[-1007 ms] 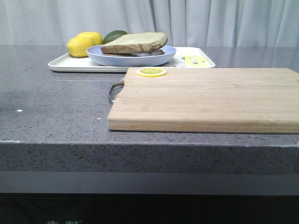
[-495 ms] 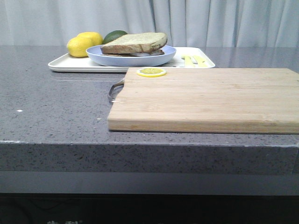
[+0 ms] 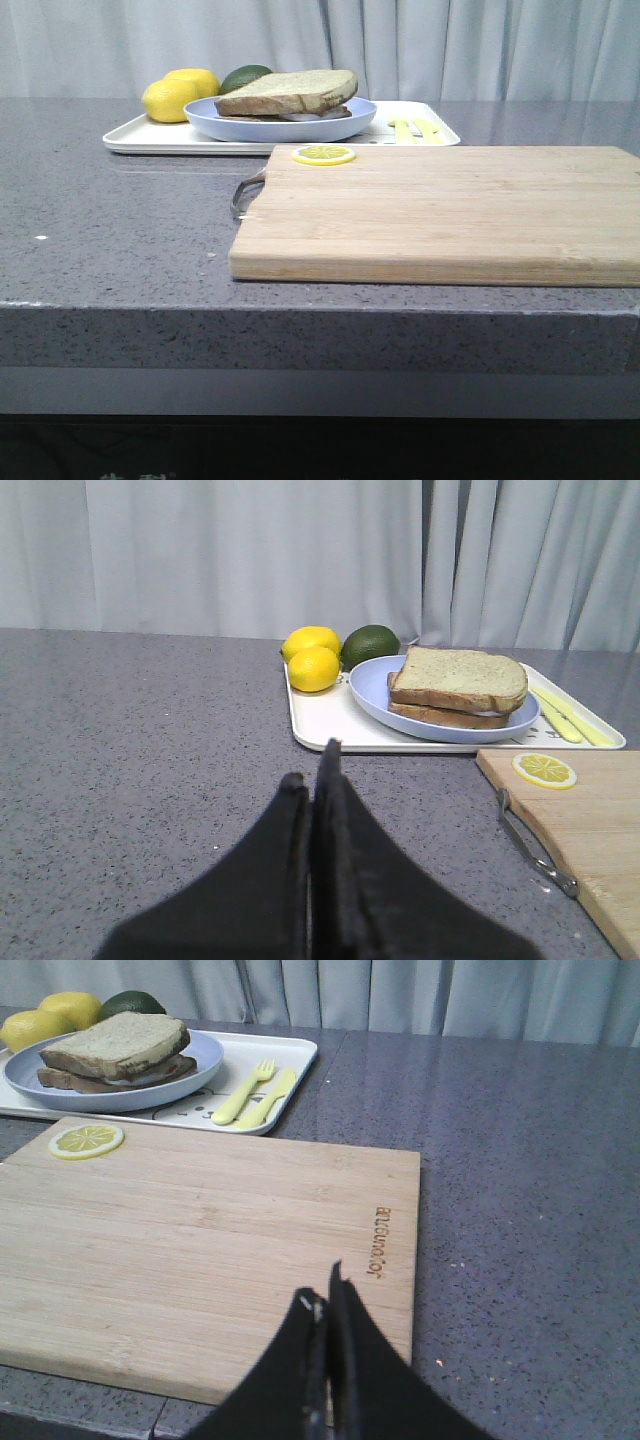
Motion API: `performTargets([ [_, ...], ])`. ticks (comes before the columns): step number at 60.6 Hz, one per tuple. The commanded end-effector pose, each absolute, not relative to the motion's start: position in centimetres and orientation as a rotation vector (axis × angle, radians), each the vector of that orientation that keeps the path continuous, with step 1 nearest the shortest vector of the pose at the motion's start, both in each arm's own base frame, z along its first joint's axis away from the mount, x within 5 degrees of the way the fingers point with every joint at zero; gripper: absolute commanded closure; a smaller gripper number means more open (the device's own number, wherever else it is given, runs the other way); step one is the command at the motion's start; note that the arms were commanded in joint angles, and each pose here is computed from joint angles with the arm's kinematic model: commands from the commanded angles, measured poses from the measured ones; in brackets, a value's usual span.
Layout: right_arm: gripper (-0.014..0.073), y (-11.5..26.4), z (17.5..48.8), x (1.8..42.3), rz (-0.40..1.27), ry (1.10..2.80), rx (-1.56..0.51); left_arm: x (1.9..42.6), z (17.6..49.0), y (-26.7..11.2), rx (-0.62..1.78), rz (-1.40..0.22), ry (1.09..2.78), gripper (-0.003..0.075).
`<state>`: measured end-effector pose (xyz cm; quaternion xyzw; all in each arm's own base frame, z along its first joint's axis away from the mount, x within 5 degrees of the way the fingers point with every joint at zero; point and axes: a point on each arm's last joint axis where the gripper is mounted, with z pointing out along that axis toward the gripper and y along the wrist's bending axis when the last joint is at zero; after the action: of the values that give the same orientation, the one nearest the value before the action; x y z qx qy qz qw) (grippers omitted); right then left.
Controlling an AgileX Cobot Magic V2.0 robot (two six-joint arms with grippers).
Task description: Place bread and move sandwich to tray
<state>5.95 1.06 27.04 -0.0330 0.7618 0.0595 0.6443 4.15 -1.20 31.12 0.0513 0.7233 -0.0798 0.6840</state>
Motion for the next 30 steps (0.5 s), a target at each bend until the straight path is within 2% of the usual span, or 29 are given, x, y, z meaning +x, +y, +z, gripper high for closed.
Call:
performTargets([
  [1, 0.0654, 0.9, 28.5, 6.0, 0.128, 1.645, -0.056, 4.1, 32.6, -1.1, 0.090, -0.189, 1.532, 0.0739],
  [22, 0.0654, 0.9, 28.5, 6.0, 0.128, 1.645, -0.056, 4.1, 32.5, -1.1, 0.084, -0.199, 1.528, 0.0739],
  [30, 0.0654, 0.9, 28.5, 6.0, 0.128, 1.645, -0.056, 4.1, 31.0, -0.8, 0.047, -0.181, 1.501, 0.0739],
])
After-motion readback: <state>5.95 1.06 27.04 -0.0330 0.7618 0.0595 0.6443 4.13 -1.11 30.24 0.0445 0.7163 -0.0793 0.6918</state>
